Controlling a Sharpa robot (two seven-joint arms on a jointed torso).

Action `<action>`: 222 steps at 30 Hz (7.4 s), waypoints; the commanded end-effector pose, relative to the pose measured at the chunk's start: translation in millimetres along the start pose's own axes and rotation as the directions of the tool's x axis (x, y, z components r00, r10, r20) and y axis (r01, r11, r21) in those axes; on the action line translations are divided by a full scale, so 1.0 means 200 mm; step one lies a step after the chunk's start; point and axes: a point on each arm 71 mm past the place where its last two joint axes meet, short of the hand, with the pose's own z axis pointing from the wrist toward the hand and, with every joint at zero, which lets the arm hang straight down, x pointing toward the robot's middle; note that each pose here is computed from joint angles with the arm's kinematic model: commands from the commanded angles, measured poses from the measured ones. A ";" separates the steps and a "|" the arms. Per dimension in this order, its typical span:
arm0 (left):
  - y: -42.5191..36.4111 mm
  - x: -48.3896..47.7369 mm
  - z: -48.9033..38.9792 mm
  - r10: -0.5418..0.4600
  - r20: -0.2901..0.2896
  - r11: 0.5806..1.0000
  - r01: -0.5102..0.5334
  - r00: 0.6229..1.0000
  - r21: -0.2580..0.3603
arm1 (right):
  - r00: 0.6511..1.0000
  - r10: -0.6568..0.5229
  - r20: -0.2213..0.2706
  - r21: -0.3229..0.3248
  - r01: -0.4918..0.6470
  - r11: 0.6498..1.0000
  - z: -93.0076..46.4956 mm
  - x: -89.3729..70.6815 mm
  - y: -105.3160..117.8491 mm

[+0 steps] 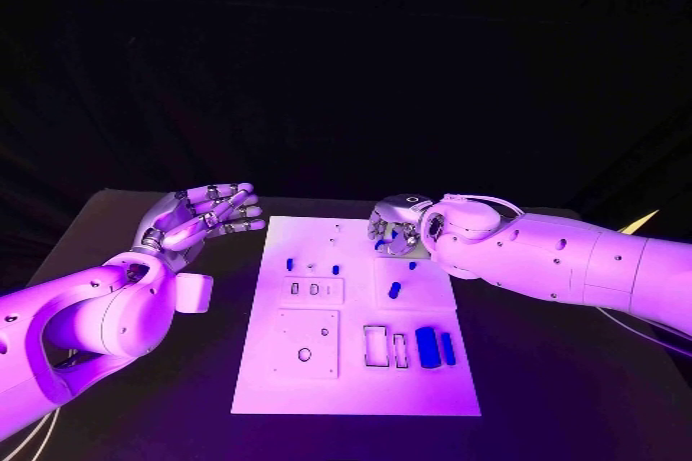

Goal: Assemble the parts on the task board

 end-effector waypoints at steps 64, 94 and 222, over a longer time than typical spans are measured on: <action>0.000 0.010 0.016 -0.002 -0.006 1.000 0.002 1.000 0.003 | 0.959 -0.012 0.285 -0.024 0.020 1.000 0.15 -0.11 0.20; -0.049 0.026 0.025 0.003 -0.015 1.000 -0.002 1.000 0.020 | 0.968 -0.025 0.250 -0.023 0.032 0.999 0.22 -0.09 0.23; 0.007 0.068 0.134 0.091 -0.081 0.995 -0.094 0.993 -0.025 | 0.938 0.321 0.133 0.254 -0.346 0.903 -0.11 -0.05 -0.30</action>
